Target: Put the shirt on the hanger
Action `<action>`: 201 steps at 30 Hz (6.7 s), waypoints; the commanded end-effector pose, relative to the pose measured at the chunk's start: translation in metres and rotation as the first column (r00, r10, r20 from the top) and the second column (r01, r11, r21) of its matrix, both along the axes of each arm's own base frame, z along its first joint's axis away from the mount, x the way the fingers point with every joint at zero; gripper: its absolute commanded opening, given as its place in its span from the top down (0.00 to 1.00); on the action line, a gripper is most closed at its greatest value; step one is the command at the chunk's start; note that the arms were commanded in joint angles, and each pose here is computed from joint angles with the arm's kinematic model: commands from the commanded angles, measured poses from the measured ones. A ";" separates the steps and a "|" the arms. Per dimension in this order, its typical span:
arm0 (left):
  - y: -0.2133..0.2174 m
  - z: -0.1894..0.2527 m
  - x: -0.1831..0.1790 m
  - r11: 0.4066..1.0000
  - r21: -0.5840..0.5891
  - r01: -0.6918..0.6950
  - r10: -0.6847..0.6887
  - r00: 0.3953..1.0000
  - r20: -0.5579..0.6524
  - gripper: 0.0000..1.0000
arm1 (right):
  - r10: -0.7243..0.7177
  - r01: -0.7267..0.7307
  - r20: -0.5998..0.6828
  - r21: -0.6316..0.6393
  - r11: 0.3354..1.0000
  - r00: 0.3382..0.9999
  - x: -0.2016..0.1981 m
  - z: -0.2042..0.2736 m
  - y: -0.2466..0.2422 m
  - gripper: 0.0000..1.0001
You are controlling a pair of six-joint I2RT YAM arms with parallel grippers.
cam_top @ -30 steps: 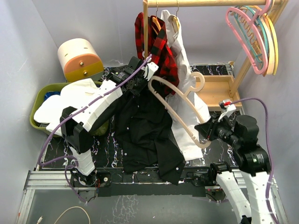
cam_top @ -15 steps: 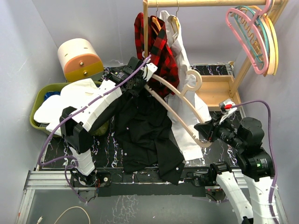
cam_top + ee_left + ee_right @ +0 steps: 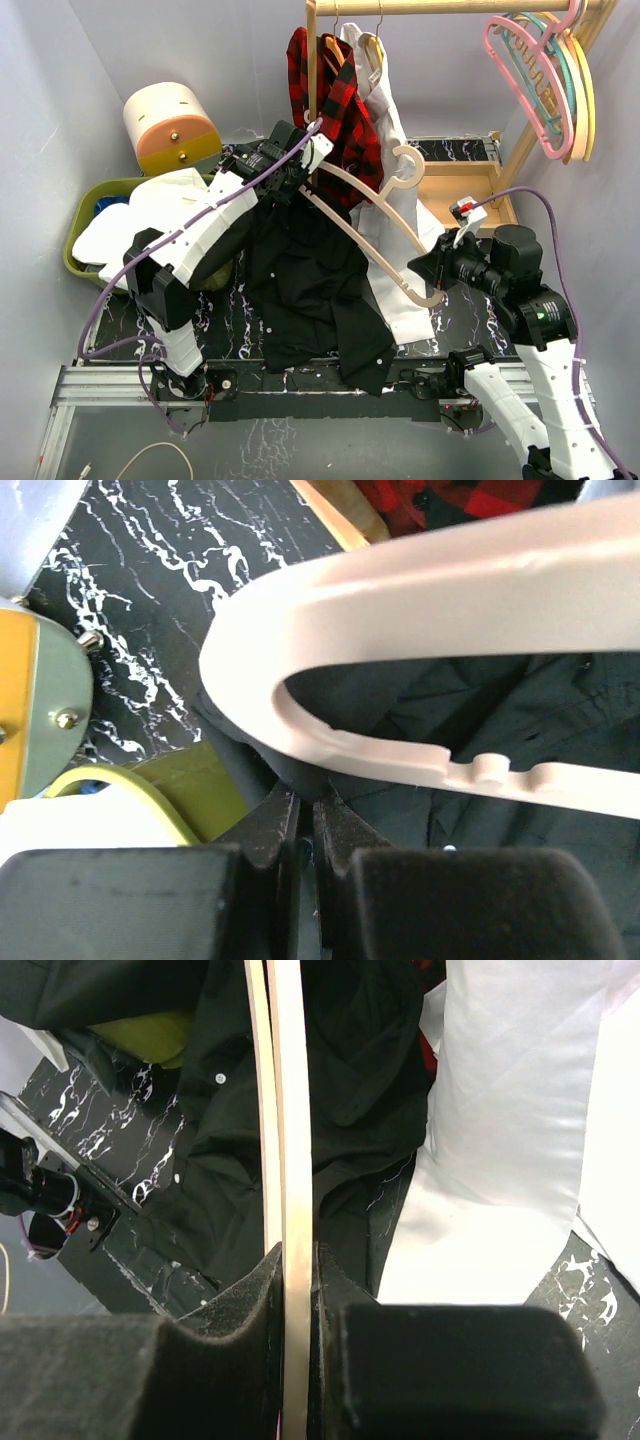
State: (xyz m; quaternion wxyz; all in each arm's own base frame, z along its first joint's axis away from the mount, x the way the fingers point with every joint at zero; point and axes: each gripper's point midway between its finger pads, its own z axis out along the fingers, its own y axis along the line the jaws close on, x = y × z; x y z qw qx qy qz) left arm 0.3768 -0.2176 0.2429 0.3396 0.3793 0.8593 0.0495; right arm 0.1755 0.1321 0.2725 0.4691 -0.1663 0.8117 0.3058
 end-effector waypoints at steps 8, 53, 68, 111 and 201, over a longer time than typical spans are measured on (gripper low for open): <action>0.020 0.028 0.011 0.998 0.056 -0.039 0.031 0.989 0.146 1.00 | -0.003 0.004 -0.060 0.020 1.000 0.998 -0.022 0.020 0.001 0.92; -0.013 0.101 -0.027 0.986 -0.098 0.133 -0.115 0.978 0.173 0.97 | 0.249 -0.293 0.199 0.235 0.927 0.948 0.068 0.048 0.147 0.92; -0.027 0.125 -0.100 0.903 -0.239 0.356 -0.346 0.934 0.086 0.95 | 0.217 -0.272 0.218 0.268 0.924 0.951 0.111 0.058 0.173 0.92; -0.004 0.145 -0.115 0.575 -0.344 0.742 -0.739 0.652 0.170 0.13 | 0.345 -0.434 0.497 0.072 0.898 0.796 0.043 0.004 0.141 0.92; 0.002 0.231 -0.150 0.495 -0.412 0.765 -0.613 0.643 0.458 1.00 | -0.040 -0.218 0.360 0.648 0.730 0.932 0.042 0.071 0.119 0.11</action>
